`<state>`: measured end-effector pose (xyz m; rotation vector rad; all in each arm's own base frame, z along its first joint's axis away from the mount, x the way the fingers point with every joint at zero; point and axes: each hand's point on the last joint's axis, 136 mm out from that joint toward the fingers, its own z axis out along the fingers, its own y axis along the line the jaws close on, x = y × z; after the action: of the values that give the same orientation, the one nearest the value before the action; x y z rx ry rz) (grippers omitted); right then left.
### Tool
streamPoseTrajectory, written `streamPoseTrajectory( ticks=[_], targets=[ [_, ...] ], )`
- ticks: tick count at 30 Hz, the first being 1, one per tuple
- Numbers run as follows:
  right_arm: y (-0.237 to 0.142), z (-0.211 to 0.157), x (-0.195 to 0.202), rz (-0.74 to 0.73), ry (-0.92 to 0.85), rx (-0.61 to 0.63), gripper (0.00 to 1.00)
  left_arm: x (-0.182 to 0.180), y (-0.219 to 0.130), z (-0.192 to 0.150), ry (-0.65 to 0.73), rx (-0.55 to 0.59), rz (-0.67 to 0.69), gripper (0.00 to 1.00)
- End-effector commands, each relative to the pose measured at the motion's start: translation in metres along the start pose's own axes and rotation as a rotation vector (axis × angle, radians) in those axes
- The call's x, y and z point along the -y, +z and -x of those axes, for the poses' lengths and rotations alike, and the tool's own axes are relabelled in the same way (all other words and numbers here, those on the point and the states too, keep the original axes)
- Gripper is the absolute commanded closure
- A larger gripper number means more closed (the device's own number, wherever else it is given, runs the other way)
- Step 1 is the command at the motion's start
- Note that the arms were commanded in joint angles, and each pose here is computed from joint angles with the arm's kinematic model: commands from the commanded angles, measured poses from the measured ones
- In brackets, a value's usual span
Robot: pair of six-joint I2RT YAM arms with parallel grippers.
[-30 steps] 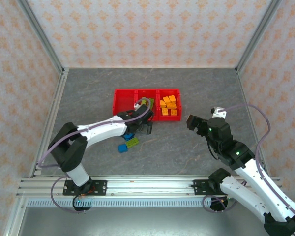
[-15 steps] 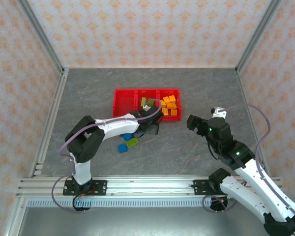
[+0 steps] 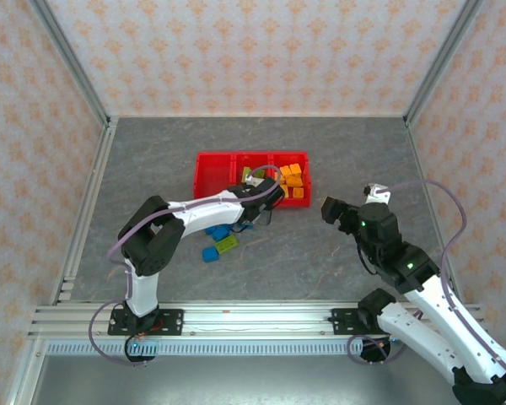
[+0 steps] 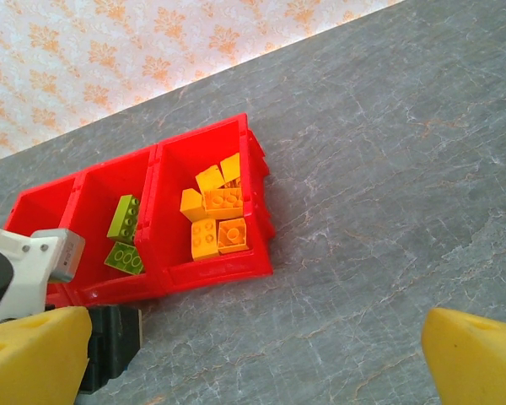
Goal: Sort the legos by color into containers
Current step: Pick up the lego from the center of the table.
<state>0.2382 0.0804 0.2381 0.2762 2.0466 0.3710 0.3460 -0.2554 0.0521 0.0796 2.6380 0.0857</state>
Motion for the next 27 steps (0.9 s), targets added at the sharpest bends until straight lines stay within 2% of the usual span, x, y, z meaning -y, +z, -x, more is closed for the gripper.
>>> streamPoseTrajectory(
  ticks=[1,17,27],
  targets=[
    [0.0,0.001,0.003,-0.008,-0.009,0.015,0.0,-0.015,0.007,-0.008,-0.006,-0.025,0.073,0.25],
    [0.0,0.0,0.003,-0.012,-0.005,0.011,0.0,-0.029,0.028,-0.032,0.003,-0.099,0.107,0.3],
    [0.0,0.001,0.004,-0.015,-0.004,0.014,0.0,-0.012,0.031,-0.039,0.007,-0.126,0.025,0.48]
  ],
)
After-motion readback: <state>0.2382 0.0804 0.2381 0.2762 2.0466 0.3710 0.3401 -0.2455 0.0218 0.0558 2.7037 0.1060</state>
